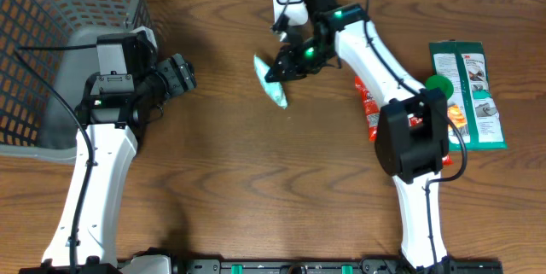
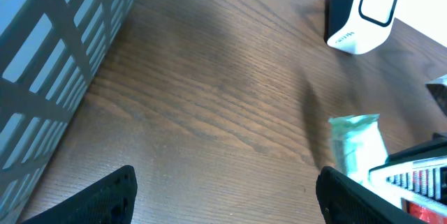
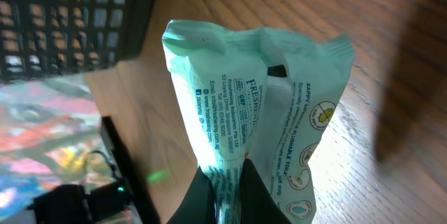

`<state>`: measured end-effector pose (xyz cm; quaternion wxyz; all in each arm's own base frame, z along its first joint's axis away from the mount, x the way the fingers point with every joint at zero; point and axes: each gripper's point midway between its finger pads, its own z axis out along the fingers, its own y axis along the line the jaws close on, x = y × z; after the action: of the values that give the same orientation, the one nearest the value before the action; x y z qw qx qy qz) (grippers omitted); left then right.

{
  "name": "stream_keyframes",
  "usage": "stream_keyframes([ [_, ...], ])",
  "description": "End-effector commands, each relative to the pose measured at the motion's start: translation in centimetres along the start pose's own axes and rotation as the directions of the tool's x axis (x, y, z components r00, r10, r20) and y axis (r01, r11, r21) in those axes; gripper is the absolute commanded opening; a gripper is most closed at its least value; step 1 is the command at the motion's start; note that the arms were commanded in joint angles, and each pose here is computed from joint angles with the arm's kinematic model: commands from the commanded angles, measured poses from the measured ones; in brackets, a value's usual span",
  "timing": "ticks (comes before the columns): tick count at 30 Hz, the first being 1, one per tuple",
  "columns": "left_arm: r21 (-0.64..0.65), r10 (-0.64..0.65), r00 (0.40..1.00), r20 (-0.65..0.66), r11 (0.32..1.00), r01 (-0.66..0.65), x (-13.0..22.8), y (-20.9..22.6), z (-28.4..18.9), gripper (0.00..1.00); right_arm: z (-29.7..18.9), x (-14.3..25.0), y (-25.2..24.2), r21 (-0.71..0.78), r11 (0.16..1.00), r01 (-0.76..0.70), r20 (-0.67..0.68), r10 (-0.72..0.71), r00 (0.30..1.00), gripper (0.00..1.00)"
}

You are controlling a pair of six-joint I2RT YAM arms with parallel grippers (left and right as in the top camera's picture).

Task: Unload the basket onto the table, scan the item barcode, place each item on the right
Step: 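Lower the mint pack and release it on the table center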

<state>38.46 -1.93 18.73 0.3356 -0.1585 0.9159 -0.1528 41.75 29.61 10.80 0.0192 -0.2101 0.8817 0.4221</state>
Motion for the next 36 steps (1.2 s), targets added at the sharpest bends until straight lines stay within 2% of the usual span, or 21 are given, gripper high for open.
stream_keyframes([
  [1,-0.009,0.002,1.0,0.003,1.0,-0.002,-0.2,0.3,0.0,0.83,-1.1,0.4,1.3,-0.041,0.999,-0.008,0.012,0.009,1.0,0.01],
  [7,-0.009,0.002,1.0,0.003,1.0,-0.002,-0.2,0.3,0.0,0.83,1.2,1.0,-2.8,-0.041,0.987,-0.156,0.047,0.158,0.986,0.01],
  [13,-0.009,0.002,1.0,0.003,1.0,-0.002,-0.2,0.3,0.0,0.83,-1.8,0.8,-4.9,0.249,0.957,-0.151,0.114,0.125,0.986,0.01],
  [17,-0.009,0.002,1.0,0.003,1.0,-0.002,-0.2,0.3,0.0,0.83,-3.0,1.5,-5.4,0.466,0.874,-0.135,0.123,0.088,0.989,0.02],
  [20,-0.009,0.002,1.0,0.004,1.0,-0.002,-0.2,0.3,0.0,0.83,-1.1,2.9,-5.8,0.633,0.752,-0.182,0.129,0.13,0.983,0.03],
  [22,-0.009,0.002,1.0,0.003,1.0,-0.002,-0.2,0.3,0.0,0.83,0.2,3.4,-5.6,0.674,0.707,-0.215,0.15,0.154,0.977,0.07],
  [24,-0.009,0.002,1.0,0.003,1.0,-0.002,-0.2,0.3,0.0,0.83,2.2,4.0,-4.7,0.679,0.696,-0.235,0.157,0.175,0.972,0.08],
  [25,-0.009,0.002,1.0,0.003,1.0,-0.002,-0.2,0.3,0.0,0.83,2.9,4.2,-4.2,0.671,0.691,-0.271,0.18,0.202,0.963,0.2],
  [26,-0.009,0.002,1.0,0.003,1.0,-0.002,-0.2,0.3,0.0,0.83,3.6,4.5,-3.5,0.662,0.684,-0.306,0.203,0.229,0.952,0.58],
  [28,-0.009,0.002,1.0,0.003,1.0,-0.002,-0.2,0.3,0.0,0.83,3.6,4.2,-2.5,0.665,0.695,-0.272,0.192,0.194,0.962,0.65],
  [32,-0.009,0.002,1.0,0.003,1.0,-0.002,-0.2,0.3,0.0,0.83,0.8,2.9,-0.9,0.665,0.705,-0.247,0.225,0.125,0.966,0.99],
  [34,-0.009,0.002,1.0,0.003,1.0,-0.002,-0.2,0.3,0.0,0.83,0.2,2.7,-0.8,0.647,0.732,-0.213,0.2,0.107,0.974,0.98],
  [36,-0.009,0.002,1.0,0.003,1.0,-0.002,-0.2,0.3,0.0,0.83,0.3,2.4,-0.4,0.577,0.801,-0.161,0.151,0.089,0.985,0.96],
])
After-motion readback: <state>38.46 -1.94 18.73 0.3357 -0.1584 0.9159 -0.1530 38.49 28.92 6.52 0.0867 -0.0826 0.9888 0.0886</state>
